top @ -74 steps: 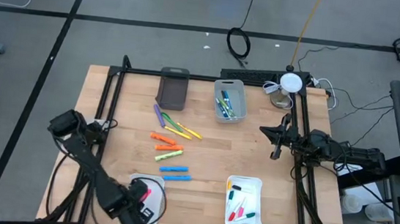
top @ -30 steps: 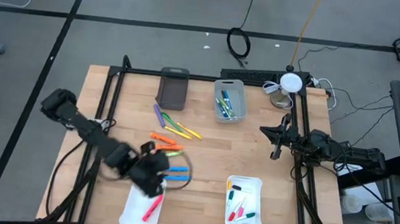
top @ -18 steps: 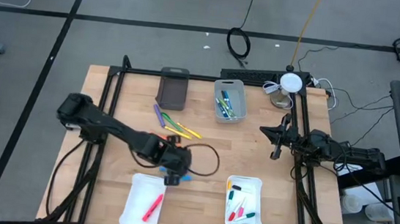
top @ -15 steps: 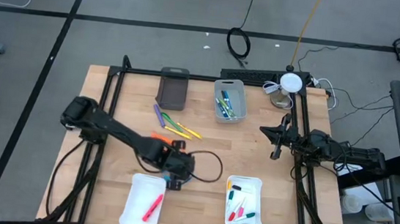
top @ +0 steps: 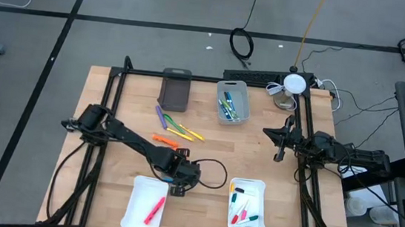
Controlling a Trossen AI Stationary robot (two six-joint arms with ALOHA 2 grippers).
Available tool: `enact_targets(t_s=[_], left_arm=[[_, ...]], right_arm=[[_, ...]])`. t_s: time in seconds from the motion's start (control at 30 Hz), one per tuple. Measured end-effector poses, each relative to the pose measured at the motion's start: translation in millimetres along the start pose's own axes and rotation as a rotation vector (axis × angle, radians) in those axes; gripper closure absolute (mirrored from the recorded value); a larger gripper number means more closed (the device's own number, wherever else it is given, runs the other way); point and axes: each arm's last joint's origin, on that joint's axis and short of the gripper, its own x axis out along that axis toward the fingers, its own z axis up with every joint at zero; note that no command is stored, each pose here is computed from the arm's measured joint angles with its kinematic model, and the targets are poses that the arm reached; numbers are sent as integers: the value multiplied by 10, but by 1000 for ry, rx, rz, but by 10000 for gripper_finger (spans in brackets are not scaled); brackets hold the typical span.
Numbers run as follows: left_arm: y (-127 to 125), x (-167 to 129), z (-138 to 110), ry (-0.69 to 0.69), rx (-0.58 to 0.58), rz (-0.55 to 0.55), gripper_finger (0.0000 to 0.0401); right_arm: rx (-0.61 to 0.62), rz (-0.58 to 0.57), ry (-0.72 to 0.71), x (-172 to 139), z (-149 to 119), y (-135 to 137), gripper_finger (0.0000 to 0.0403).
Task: Pick & Place Markers
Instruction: Put the bottom blue marker pen into the left white bin
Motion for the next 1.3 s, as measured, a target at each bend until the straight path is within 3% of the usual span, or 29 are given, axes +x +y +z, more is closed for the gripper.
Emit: enact_targets(t_s=[0.3,0.53,0.87,1.3], left_arm=[[-92,-135,7,-39,-7,-51,243],[-344,-143,-49,-45,30,-125,242],[-416,-138,-82,-57,50,-82,242],[-354,176,-103,12,43,-38,242]], right_arm=[[0,0,1,0,-1,0,403],[0,0,1,0,-1,0,403],[0,0,1,0,-1,0,403],[-1,0,2,0,-2,0,403]])
